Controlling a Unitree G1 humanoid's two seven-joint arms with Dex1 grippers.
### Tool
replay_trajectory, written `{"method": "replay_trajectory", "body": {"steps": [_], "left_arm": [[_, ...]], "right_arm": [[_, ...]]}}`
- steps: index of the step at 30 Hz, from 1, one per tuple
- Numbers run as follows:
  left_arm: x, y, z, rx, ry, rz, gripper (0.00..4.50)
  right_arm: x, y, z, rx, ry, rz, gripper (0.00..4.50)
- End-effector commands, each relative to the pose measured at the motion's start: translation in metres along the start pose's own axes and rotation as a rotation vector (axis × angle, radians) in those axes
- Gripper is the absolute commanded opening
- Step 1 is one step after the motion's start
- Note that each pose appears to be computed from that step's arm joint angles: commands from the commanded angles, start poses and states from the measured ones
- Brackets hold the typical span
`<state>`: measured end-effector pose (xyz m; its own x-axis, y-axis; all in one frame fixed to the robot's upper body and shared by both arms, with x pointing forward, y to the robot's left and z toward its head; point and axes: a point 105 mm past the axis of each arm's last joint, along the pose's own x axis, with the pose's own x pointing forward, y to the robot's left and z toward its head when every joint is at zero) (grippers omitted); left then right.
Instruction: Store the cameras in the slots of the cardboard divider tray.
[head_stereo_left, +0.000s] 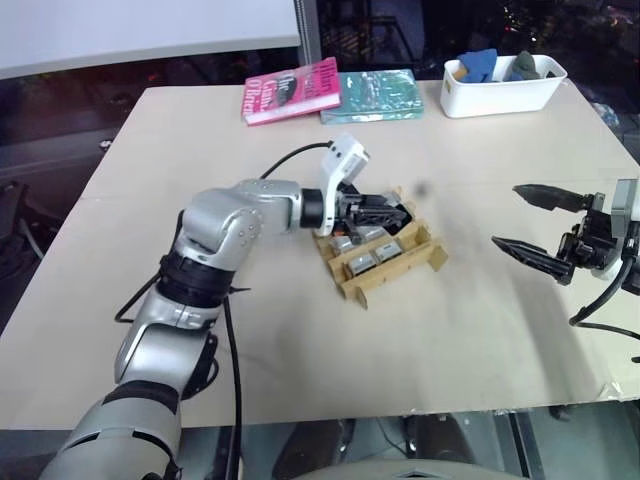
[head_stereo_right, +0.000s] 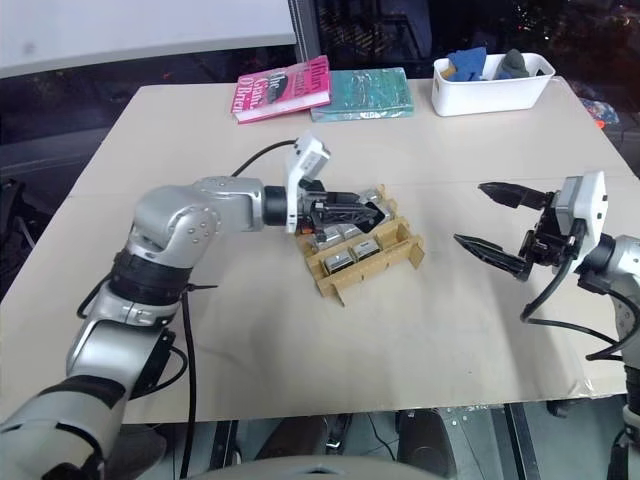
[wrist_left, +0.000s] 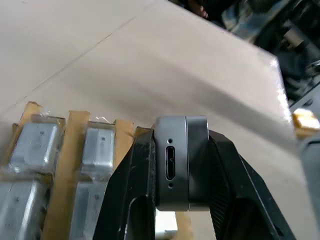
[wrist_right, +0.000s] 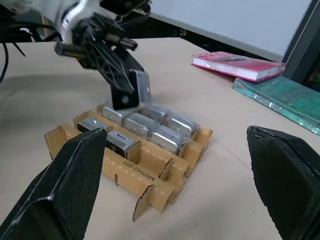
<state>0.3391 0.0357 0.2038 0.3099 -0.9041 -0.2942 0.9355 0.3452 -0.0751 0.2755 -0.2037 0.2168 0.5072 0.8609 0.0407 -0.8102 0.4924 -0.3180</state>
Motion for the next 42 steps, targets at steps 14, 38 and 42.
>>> {"method": "replay_trajectory", "body": {"steps": [14,38,42], "left_arm": [[0.046,0.003,0.012,0.156,0.121,-0.033,0.75],[0.06,0.002,0.005,0.202,0.212,0.038,3.37],[0.051,-0.009,0.037,0.19,0.074,0.032,4.34]], "right_arm": [[-0.007,0.003,0.007,-0.073,-0.015,-0.066,4.44],[-0.013,0.004,0.002,-0.095,0.018,-0.091,4.5],[-0.013,0.005,0.002,-0.094,0.02,-0.088,4.5]]}}
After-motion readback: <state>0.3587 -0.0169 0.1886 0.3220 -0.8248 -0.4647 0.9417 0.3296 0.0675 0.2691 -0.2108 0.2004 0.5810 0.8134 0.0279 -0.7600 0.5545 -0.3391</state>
